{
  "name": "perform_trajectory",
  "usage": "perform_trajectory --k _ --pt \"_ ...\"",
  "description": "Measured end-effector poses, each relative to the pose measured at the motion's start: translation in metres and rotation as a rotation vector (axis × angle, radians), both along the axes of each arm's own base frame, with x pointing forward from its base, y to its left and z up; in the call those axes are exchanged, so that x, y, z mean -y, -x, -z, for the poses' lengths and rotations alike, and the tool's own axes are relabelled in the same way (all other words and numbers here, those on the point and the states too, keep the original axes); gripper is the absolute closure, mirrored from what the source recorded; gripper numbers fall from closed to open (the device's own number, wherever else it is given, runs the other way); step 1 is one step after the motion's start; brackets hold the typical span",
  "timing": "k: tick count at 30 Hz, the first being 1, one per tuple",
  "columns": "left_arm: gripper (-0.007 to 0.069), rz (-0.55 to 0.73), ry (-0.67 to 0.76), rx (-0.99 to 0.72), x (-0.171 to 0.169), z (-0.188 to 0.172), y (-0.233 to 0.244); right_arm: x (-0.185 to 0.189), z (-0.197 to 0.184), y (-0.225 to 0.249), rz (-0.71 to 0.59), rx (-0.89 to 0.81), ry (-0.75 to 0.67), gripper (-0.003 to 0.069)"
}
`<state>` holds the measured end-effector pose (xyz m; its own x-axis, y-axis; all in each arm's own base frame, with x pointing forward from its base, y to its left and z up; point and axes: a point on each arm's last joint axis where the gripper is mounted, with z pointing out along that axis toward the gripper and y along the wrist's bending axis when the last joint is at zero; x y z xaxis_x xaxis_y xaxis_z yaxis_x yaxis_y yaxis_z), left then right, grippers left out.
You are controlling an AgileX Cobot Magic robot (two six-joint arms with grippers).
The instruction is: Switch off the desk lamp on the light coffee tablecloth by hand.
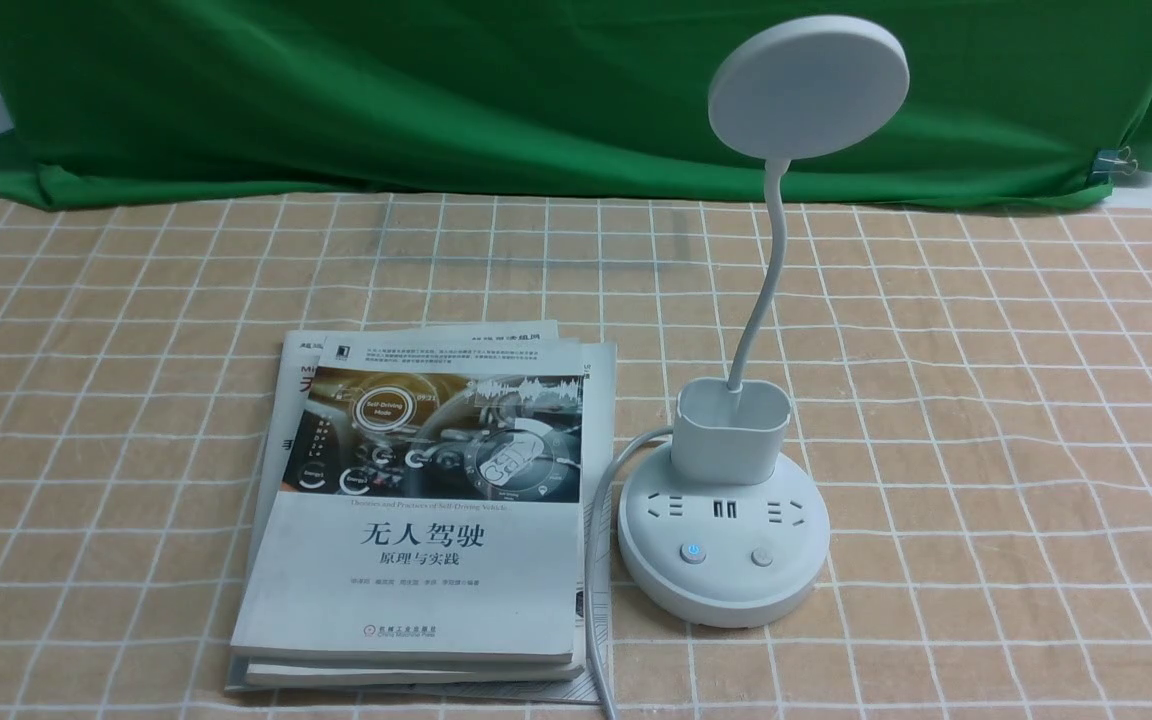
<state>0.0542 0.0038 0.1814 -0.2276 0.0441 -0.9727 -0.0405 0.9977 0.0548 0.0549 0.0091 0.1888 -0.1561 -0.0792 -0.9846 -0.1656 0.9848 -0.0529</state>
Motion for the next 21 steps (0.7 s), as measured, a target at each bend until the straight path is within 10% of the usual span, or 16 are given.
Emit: perform_trajectory --k 21 --pt "0.0621 0.0 0.0 0.0 0.0 0.0 0.0 0.0 0.0 0.0 0.0 0.0 0.001 0.0545"
